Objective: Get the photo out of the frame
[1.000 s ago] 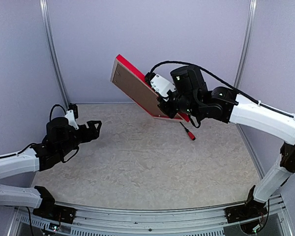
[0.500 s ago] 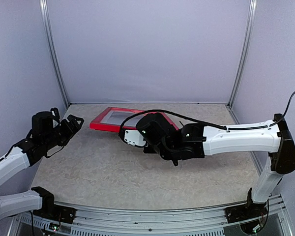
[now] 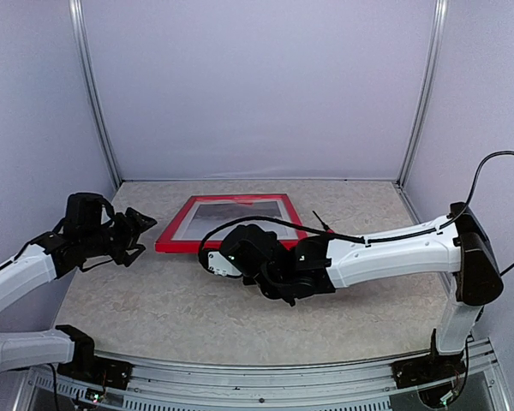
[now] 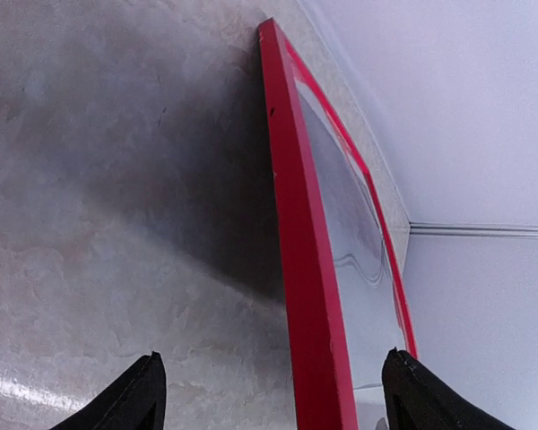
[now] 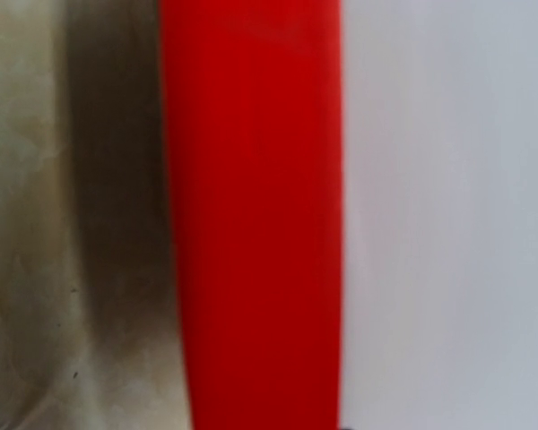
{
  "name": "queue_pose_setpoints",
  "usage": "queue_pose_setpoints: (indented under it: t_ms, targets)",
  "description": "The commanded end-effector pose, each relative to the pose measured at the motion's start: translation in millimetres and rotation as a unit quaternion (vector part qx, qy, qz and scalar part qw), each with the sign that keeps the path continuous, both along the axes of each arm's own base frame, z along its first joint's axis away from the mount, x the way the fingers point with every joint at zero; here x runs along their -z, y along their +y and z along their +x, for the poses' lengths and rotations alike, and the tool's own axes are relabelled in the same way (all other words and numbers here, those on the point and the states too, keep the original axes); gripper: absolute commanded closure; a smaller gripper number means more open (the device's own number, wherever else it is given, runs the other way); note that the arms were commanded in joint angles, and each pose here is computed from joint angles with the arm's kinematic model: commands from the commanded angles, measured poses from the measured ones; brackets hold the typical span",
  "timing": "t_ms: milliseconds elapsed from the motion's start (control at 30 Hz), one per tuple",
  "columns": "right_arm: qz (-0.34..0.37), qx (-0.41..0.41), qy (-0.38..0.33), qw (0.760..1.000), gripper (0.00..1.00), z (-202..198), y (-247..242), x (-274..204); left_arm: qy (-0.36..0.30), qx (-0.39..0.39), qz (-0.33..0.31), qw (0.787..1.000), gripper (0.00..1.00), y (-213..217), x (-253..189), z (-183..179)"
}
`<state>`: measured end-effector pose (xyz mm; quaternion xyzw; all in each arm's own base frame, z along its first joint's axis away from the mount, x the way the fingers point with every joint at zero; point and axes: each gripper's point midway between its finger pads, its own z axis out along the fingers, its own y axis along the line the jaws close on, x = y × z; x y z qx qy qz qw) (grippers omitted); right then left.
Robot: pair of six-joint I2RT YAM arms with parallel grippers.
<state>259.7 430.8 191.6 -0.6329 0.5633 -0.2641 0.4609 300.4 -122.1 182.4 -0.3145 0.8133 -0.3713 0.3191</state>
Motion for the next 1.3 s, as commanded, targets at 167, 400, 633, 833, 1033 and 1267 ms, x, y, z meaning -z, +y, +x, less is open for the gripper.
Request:
queue_pose_setpoints:
  t_ms: [167,400,633,833,1033,1267]
  targets:
    - [0.063,0.001,0.032,0.997,1.00,-4.2,15.6,14.2,0.066,0.013,-0.100,0.993,0.25,-22.7,28.7,-4.5]
    - [0.061,-0.001,0.033,0.998,1.00,-3.5,19.0,18.1,0.062,0.006,-0.168,0.984,0.40,-31.6,26.3,-1.8]
    - [0.057,-0.004,0.034,0.998,1.00,-3.4,22.9,20.2,0.062,0.001,-0.197,0.979,0.37,-36.8,20.3,1.2]
    - [0.057,-0.003,0.034,0.998,1.00,-2.9,24.7,21.0,0.060,-0.004,-0.222,0.973,0.39,-41.1,17.4,0.7]
    - [0.056,-0.003,0.033,0.998,1.00,-2.5,25.8,21.0,0.045,-0.001,-0.243,0.969,0.47,-47.1,7.3,0.4]
    - [0.056,0.000,0.033,0.998,1.00,-1.6,26.2,22.5,0.031,-0.006,-0.244,0.969,0.70,-44.9,0.9,0.1]
